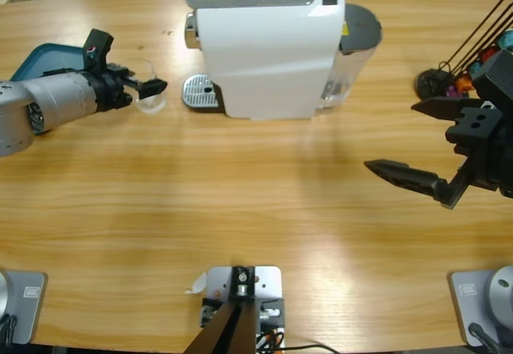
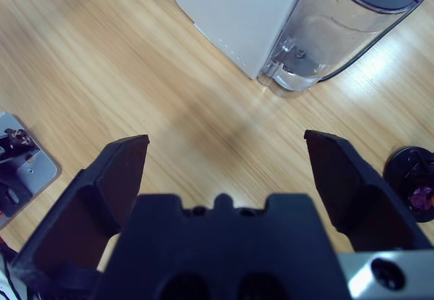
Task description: Pour coffee
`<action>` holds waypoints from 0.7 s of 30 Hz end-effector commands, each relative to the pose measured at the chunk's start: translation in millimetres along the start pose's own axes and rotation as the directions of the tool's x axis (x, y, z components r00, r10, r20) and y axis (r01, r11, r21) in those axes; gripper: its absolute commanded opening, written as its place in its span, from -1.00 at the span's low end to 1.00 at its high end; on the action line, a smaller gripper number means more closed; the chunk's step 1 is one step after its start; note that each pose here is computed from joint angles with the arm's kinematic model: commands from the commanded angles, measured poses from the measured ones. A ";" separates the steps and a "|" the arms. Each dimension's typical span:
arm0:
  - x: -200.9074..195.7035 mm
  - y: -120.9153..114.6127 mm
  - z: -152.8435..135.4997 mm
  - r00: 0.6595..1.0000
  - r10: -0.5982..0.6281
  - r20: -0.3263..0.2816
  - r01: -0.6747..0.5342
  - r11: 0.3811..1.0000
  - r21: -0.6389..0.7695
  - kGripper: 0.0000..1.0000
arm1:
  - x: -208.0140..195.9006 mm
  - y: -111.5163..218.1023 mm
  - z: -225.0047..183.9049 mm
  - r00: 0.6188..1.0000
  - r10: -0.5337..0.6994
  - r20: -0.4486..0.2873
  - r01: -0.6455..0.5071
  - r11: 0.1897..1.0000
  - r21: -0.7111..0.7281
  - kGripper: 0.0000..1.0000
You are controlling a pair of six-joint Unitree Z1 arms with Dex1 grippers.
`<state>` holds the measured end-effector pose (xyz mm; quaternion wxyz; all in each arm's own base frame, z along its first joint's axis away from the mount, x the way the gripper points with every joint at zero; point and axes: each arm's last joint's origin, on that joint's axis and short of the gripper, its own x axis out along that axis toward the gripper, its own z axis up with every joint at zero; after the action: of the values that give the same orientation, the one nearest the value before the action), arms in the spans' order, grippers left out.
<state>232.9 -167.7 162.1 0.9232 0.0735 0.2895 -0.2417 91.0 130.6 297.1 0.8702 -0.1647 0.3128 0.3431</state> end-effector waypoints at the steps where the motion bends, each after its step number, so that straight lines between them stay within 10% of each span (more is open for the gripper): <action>1: 5.5 -0.1 -18.6 0.998 0.011 -0.062 -0.011 1.000 -0.001 -0.35 | 6.2 -0.4 -8.5 0.999 0.004 -0.036 -0.003 1.000 0.012 1.00; 14: -48.2 -15.4 17.1 0.987 -0.156 0.027 0.152 0.983 0.103 -0.33 | -0.9 -2.5 -9.6 1.000 0.000 -0.019 0.001 1.000 0.012 1.00; 21: -13.6 -26.2 45.8 0.979 -0.204 0.023 0.198 0.968 0.156 -0.33 | -5.8 -4.1 -12.5 1.000 0.000 -0.016 0.000 1.000 0.004 1.00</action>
<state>212.7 -174.1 207.8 0.9038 0.0968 0.2603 -0.3255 90.3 129.3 298.0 0.8710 -0.1632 0.3110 0.3436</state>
